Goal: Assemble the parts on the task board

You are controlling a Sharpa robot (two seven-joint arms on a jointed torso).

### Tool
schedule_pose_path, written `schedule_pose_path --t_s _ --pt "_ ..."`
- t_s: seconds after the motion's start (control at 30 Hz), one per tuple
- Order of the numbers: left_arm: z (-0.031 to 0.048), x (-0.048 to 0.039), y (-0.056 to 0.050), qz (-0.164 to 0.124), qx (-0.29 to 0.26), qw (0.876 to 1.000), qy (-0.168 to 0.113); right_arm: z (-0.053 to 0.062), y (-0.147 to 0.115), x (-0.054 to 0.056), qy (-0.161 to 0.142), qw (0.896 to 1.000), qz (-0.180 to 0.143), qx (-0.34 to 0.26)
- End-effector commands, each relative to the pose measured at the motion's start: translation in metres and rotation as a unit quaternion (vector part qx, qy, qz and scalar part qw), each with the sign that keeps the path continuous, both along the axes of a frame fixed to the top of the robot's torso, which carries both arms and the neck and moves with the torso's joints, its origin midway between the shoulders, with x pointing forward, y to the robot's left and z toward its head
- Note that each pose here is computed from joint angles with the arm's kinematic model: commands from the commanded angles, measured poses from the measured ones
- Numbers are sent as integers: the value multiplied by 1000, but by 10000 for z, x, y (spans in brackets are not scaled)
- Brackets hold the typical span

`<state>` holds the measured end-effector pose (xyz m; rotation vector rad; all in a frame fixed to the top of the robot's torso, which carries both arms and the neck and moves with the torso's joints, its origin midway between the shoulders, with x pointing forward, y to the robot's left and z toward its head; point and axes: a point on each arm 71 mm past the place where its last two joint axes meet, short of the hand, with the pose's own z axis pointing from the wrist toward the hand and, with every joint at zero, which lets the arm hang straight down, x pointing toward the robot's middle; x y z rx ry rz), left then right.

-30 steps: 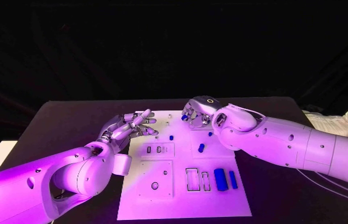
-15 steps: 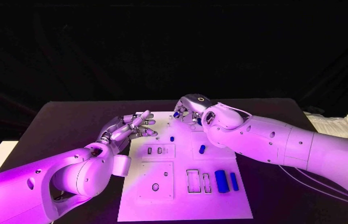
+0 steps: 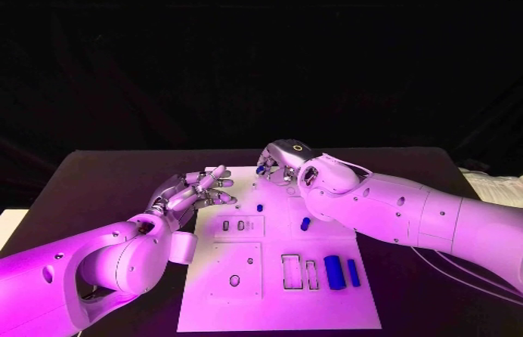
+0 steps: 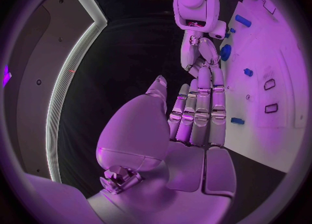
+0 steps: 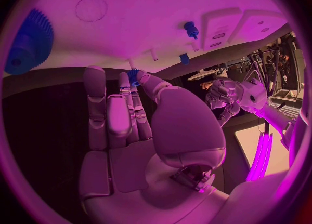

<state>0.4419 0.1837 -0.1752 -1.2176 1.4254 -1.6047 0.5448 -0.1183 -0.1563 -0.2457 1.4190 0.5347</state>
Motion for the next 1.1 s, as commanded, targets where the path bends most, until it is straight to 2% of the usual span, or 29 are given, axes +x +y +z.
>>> schedule_pose_path --t_s 0.03,0.37,1.1 --pt "16 -4 -22 -9 -7 1000 -3 -13 2 15 6 1000 -6 -7" --pt "16 -4 -24 -10 -7 1000 -3 -47 61 42 15 999 -10 -28" --pt "18 -6 -36 -12 -7 1000 0 -78 134 93 23 999 -30 -31"
